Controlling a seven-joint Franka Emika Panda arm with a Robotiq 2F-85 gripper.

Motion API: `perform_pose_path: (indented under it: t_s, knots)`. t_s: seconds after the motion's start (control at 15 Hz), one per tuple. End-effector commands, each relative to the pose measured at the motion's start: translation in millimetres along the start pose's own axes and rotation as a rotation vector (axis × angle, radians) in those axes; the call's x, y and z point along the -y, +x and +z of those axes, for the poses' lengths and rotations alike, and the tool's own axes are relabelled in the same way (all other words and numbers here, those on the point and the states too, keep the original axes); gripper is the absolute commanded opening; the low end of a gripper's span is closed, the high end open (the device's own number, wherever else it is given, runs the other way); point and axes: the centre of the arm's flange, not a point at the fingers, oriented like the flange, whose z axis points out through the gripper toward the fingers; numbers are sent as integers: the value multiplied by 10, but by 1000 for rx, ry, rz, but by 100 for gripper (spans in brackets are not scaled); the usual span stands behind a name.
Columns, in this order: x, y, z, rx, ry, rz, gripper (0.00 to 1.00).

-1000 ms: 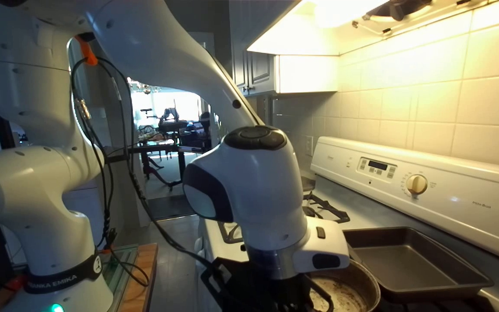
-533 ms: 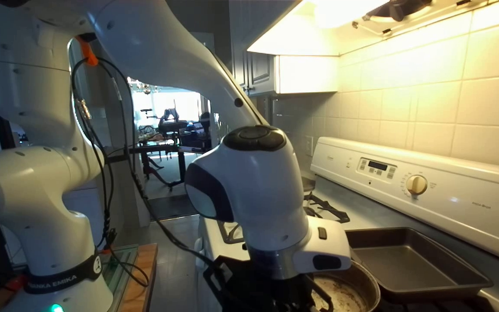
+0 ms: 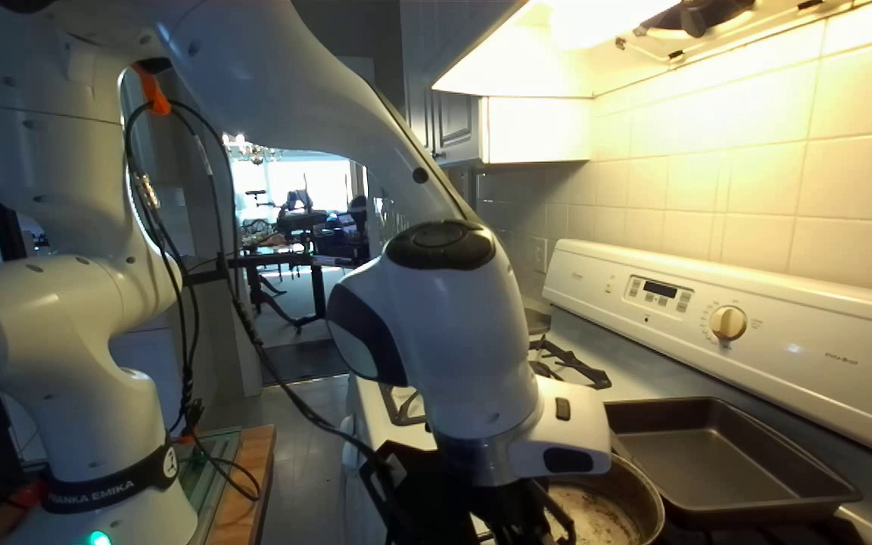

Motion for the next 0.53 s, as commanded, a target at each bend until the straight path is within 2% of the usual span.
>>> perform_pose_path:
  t_s: [0.0,0.2,0.47]
  knots:
    - [-34,21,15,-32,17,22,35]
    - [-36,27,14,-45,14,34,13]
    - [-43,14,12,-47,18,39,11]
